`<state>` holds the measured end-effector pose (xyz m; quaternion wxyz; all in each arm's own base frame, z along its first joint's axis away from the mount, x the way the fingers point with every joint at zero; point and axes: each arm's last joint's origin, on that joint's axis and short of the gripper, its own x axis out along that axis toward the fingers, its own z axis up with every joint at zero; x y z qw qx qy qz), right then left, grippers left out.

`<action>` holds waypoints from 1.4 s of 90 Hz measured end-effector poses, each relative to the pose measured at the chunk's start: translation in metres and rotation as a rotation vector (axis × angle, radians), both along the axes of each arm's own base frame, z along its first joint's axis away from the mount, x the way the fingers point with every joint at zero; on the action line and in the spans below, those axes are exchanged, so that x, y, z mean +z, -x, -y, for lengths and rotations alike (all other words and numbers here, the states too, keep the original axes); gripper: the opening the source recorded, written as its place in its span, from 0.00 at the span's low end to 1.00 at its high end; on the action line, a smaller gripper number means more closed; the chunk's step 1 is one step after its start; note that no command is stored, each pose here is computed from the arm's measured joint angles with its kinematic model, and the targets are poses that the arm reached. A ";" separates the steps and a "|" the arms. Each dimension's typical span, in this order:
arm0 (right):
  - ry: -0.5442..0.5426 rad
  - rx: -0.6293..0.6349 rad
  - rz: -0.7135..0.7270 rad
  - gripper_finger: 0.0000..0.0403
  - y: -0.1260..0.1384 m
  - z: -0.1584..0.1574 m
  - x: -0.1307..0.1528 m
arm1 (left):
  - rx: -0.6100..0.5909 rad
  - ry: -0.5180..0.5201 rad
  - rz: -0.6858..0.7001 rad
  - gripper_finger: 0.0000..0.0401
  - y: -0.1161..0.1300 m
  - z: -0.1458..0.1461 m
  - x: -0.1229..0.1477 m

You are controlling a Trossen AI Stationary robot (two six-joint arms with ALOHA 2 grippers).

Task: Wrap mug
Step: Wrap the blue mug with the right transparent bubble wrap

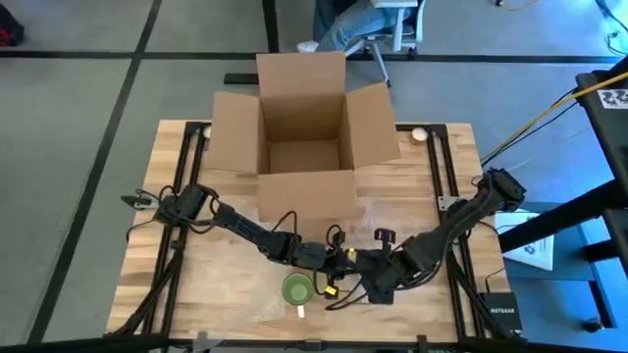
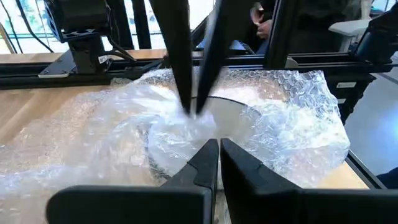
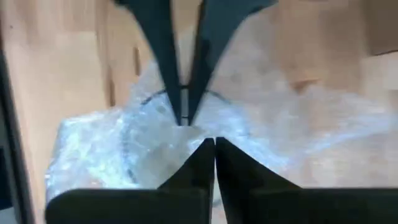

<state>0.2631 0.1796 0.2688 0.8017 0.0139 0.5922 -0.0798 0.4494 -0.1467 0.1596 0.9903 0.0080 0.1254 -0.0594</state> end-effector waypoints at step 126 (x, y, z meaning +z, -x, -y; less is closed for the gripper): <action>-0.132 -0.028 0.080 0.00 0.009 -0.006 -0.081 | 0.009 -0.010 -0.001 0.00 0.002 -0.001 0.007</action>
